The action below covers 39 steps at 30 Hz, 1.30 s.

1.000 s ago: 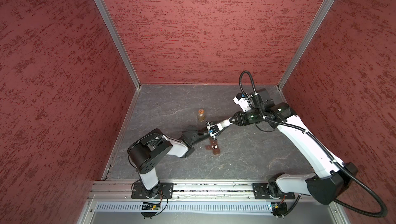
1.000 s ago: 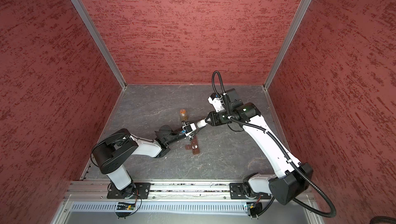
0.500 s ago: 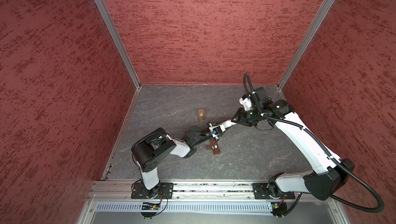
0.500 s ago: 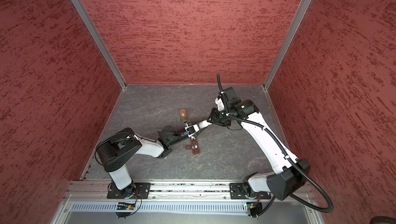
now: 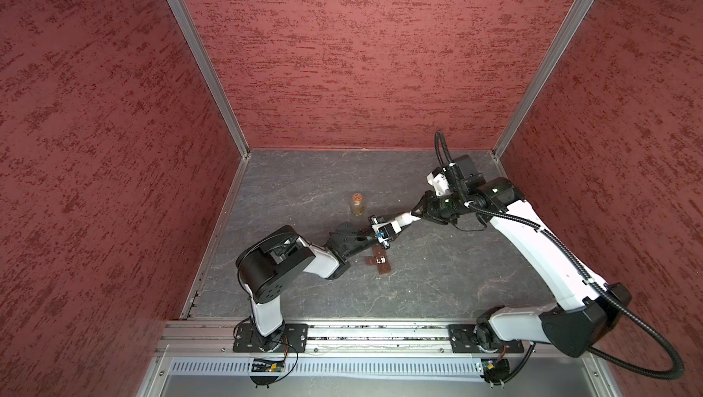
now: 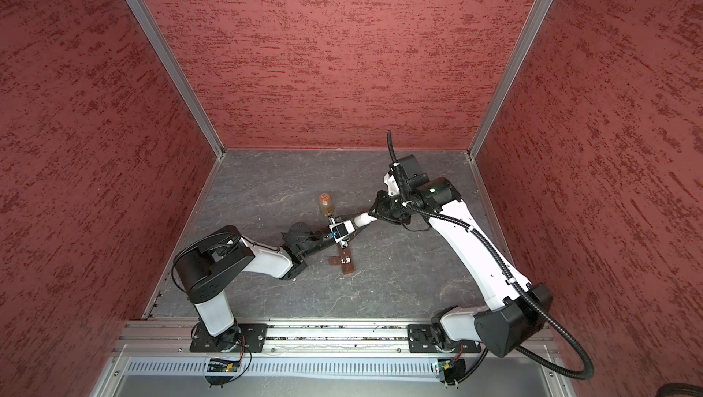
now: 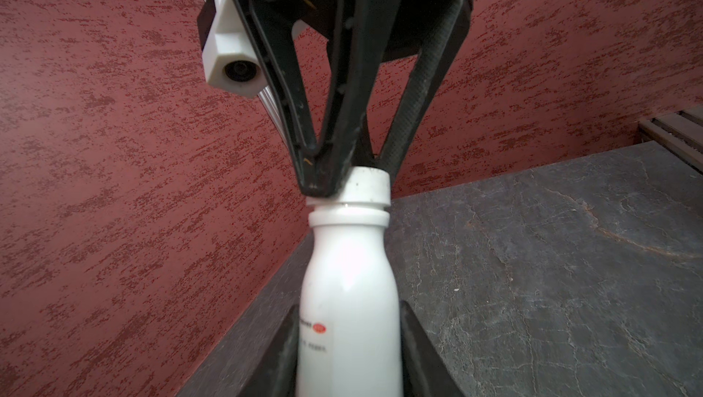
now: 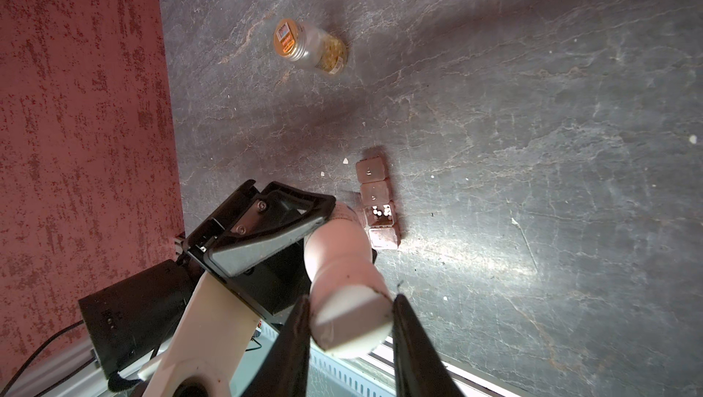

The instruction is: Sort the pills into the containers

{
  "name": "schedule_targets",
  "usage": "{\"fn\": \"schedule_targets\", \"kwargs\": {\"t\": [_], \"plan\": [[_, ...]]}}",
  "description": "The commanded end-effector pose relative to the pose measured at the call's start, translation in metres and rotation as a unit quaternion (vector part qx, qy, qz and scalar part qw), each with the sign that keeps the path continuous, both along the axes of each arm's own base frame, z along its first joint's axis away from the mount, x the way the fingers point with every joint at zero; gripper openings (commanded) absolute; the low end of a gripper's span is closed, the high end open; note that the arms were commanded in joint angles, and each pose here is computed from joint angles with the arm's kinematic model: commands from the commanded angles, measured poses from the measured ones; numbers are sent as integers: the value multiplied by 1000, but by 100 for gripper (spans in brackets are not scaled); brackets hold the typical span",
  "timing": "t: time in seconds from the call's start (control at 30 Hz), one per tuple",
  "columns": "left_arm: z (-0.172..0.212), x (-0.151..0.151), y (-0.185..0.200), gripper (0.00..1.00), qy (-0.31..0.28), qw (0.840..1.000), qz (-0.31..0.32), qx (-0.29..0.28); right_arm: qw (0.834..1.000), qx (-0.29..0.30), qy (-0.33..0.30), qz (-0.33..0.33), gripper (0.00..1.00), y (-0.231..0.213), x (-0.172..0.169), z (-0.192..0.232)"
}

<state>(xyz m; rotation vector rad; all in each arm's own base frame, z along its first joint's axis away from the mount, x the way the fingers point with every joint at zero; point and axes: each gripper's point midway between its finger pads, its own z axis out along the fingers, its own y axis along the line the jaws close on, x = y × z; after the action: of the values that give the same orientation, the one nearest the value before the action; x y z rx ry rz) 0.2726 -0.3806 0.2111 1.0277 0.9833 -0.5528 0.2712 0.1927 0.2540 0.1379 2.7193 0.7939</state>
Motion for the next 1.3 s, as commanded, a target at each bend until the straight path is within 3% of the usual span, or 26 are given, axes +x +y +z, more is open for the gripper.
{"fn": "schedule_targets", "kwargs": {"t": [0.0,0.5,0.7,0.8,0.93,1.0,1.27], "plan": [[17,-16,-9,0,-32,999,-36,-22,999,-11,-29,-15,37,-6,10,4],[12,-15,-13,0,-26,999,-41,-20,999,-5,-36,-7,52,-5,6,14],[6,-15,-12,0,-16,999,-42,-17,996,-23,-82,-3,57,-14,9,39],[2,-16,-10,0,-10,999,-44,-13,986,-50,-155,43,56,-18,12,58],[-4,-19,-5,0,1,999,-43,-8,943,-87,-287,145,52,-20,4,70],[-6,-21,-2,0,6,999,-44,-7,931,-88,-310,172,56,-19,-3,66],[-5,-26,-2,0,15,998,-52,-11,945,-14,-253,204,68,8,-10,42]]}}
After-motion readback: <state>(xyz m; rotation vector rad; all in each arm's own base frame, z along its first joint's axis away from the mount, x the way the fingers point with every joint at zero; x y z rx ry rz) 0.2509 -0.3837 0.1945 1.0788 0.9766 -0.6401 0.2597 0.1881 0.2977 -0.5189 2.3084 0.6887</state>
